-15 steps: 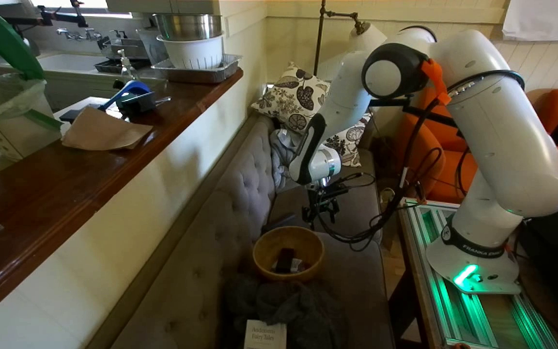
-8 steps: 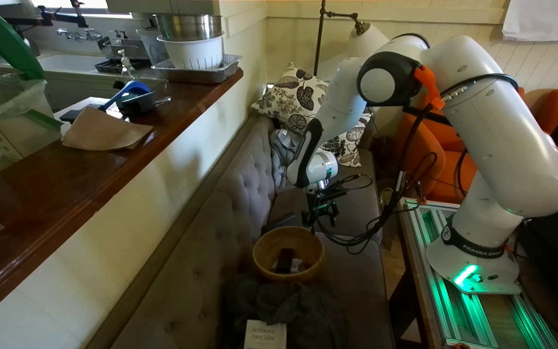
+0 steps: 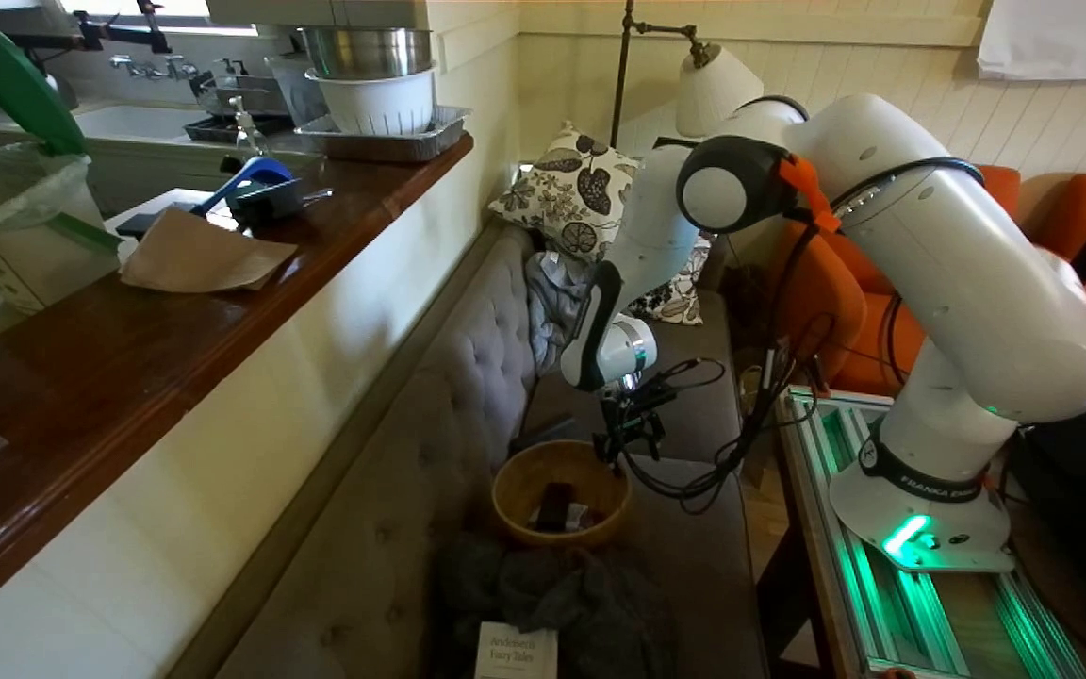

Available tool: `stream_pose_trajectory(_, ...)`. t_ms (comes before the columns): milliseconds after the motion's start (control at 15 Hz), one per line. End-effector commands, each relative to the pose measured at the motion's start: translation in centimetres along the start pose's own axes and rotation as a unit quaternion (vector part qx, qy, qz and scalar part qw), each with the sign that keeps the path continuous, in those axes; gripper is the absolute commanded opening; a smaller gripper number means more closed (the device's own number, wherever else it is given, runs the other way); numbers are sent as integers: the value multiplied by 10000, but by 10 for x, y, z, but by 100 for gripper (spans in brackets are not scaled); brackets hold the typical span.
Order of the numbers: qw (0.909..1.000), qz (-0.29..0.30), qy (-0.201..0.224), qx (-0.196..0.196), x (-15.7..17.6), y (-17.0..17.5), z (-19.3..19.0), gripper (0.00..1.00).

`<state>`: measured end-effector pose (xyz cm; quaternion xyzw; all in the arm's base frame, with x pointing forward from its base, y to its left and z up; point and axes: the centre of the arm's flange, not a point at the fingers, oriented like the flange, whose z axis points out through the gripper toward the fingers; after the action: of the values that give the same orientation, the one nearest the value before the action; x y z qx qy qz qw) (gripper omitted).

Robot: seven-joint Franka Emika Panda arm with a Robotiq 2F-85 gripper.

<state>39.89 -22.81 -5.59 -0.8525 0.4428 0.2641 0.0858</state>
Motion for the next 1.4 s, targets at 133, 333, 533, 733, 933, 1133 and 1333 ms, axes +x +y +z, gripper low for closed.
stream_pose_trajectory(133, 9998, -164, -36, 135, 16, -19, 30, 73)
stream_pose_trajectory(333, 9996, -245, -15, 128, 16, -25, 35, 61)
stream_pose_trajectory(533, 9995, -273, 78, 138, 14, -28, 34, 38)
stream_pose_trajectory(733, 9990, -300, 257, 207, 11, -29, 28, 17)
stream_pose_trajectory(933, 9972, -360, 561, 351, 3, -27, 17, 1)
stream_pose_trajectory(1133, 9953, -447, 748, 421, -5, -24, 11, 5)
stream_pose_trajectory(1333, 9927, -486, 812, 742, -19, -10, -7, 5)
